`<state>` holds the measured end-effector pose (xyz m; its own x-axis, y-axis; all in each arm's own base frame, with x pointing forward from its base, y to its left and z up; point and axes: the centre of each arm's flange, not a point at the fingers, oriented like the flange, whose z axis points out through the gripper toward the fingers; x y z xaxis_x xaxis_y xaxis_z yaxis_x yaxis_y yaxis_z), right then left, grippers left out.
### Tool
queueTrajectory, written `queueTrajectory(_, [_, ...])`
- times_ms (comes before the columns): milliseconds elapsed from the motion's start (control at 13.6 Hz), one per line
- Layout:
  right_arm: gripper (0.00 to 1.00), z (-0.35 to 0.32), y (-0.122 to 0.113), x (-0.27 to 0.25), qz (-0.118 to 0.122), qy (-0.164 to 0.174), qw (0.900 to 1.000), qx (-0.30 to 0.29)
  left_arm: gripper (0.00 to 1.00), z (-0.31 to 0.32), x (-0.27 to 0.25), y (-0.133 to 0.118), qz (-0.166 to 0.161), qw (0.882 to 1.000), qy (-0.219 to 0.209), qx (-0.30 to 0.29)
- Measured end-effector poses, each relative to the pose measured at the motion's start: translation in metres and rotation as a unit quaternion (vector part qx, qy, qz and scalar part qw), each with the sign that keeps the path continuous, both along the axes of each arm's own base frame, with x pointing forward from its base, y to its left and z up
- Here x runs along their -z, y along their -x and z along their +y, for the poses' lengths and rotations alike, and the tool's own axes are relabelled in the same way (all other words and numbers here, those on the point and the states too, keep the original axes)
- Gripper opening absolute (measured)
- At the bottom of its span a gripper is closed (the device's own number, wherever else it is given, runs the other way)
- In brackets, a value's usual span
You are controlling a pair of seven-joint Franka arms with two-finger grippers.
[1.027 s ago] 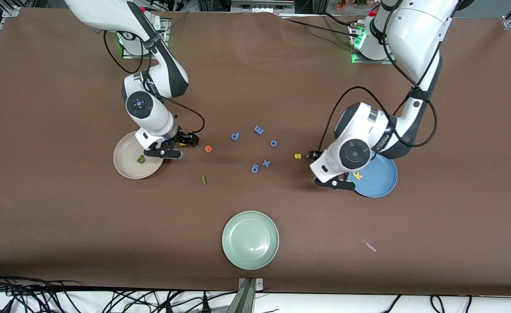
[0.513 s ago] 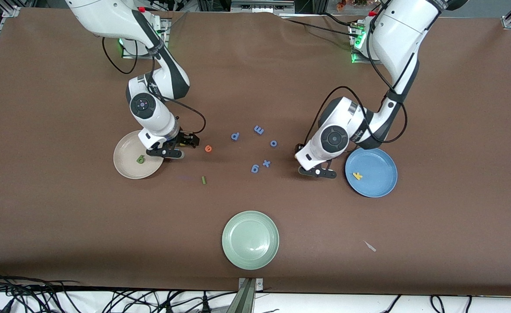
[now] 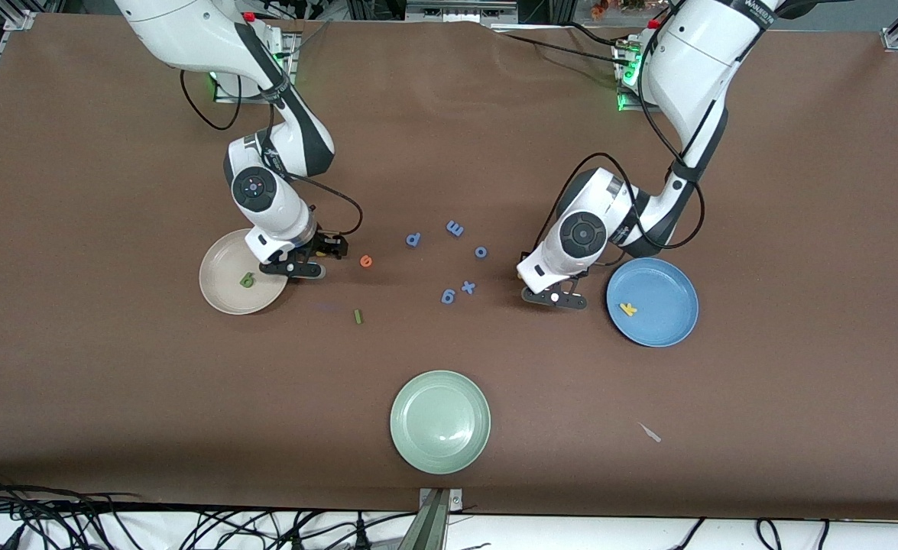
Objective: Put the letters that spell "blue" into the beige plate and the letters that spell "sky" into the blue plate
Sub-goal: 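Grasp the teal y with the left gripper while the right gripper grasps the u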
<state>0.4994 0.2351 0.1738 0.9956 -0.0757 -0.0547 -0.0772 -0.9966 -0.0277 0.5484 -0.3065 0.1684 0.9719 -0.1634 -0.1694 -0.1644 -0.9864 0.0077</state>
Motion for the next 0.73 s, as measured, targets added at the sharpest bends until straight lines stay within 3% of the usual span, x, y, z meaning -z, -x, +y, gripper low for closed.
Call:
queueTrajectory(220, [0.63, -0.001, 0.002, 0.001, 0.005, 0.002, 1.000, -0.005, 0.30, 0.000, -0.003, -0.001, -0.004, 1.000, 0.001, 0.001])
queueTrajectory(293, [0.63, -0.001, 0.002, 0.001, 0.006, 0.002, 1.000, -0.007, 0.25, 0.000, -0.004, -0.002, -0.005, 1.000, 0.001, 0.001])
queueTrajectory(440, [0.58, -0.001, 0.002, 0.000, 0.007, 0.003, 1.000, -0.010, 0.25, 0.001, -0.005, -0.003, -0.006, 1.000, 0.001, 0.000])
queueTrajectory(513, [0.50, -0.002, 0.002, 0.000, 0.008, 0.003, 1.000, -0.011, 0.25, 0.004, -0.008, -0.006, -0.007, 1.000, 0.000, -0.002])
queueTrajectory(733, [0.40, -0.003, 0.002, -0.001, 0.009, 0.003, 1.000, -0.010, 0.25, 0.028, -0.044, -0.025, -0.005, 1.000, -0.014, -0.019])
